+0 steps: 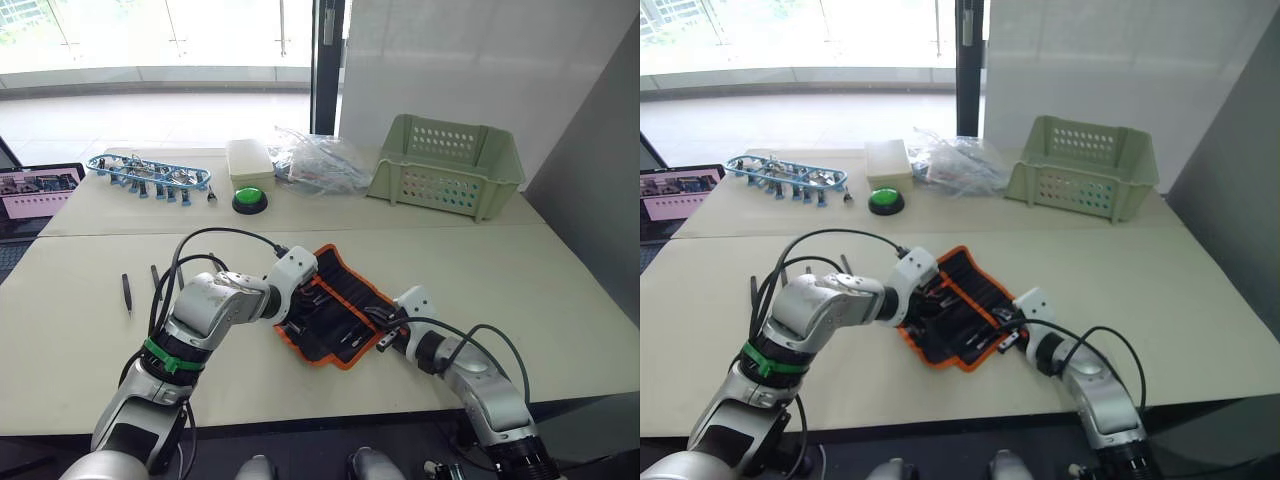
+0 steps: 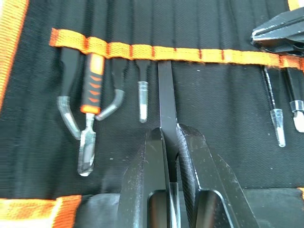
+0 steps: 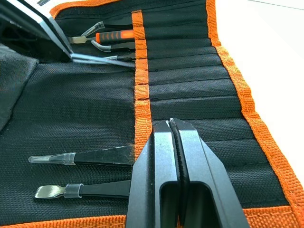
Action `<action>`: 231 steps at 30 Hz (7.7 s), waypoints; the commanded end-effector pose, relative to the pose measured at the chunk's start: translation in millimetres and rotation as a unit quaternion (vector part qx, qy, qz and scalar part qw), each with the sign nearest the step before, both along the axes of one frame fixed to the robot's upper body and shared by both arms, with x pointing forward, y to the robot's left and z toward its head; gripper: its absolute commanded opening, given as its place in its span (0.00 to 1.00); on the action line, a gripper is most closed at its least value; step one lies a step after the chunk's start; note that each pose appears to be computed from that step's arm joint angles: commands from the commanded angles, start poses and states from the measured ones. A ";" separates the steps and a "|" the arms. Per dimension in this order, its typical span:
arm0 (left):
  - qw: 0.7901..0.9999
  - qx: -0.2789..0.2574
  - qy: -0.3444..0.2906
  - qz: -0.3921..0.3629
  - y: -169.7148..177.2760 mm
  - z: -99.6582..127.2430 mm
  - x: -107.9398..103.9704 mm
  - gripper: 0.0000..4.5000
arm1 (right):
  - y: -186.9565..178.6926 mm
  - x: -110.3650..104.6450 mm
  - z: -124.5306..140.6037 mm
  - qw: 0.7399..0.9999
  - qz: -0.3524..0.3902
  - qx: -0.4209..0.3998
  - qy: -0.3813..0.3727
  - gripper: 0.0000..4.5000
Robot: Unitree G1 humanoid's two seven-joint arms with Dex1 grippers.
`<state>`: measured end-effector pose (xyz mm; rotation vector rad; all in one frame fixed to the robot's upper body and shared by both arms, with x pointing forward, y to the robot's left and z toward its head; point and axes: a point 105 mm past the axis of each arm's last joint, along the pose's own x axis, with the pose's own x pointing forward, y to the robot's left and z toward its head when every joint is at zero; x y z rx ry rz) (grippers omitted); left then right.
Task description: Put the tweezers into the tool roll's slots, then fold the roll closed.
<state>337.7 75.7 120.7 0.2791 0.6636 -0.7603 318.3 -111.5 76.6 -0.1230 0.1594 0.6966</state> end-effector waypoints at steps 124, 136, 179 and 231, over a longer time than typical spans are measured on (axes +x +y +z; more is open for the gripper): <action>0.833 -0.090 -0.172 0.518 246.7 -77.6 -2.4 0.60 | 6.4 -1.4 -5.6 0.999 0.009 -0.010 0.029 0.00; 0.832 -0.093 -0.188 0.513 245.6 -71.1 1.0 0.01 | 5.7 -1.4 -5.0 1.000 0.010 -0.012 0.027 0.00; 0.984 -0.106 -0.093 -0.108 37.9 29.6 -23.5 0.01 | 1.5 -16.6 -11.7 0.999 -0.011 -0.034 0.031 0.00; 0.964 0.089 -0.114 -0.225 -30.1 13.8 20.3 0.01 | 13.2 -23.2 -15.0 0.999 -0.043 -0.012 0.026 0.00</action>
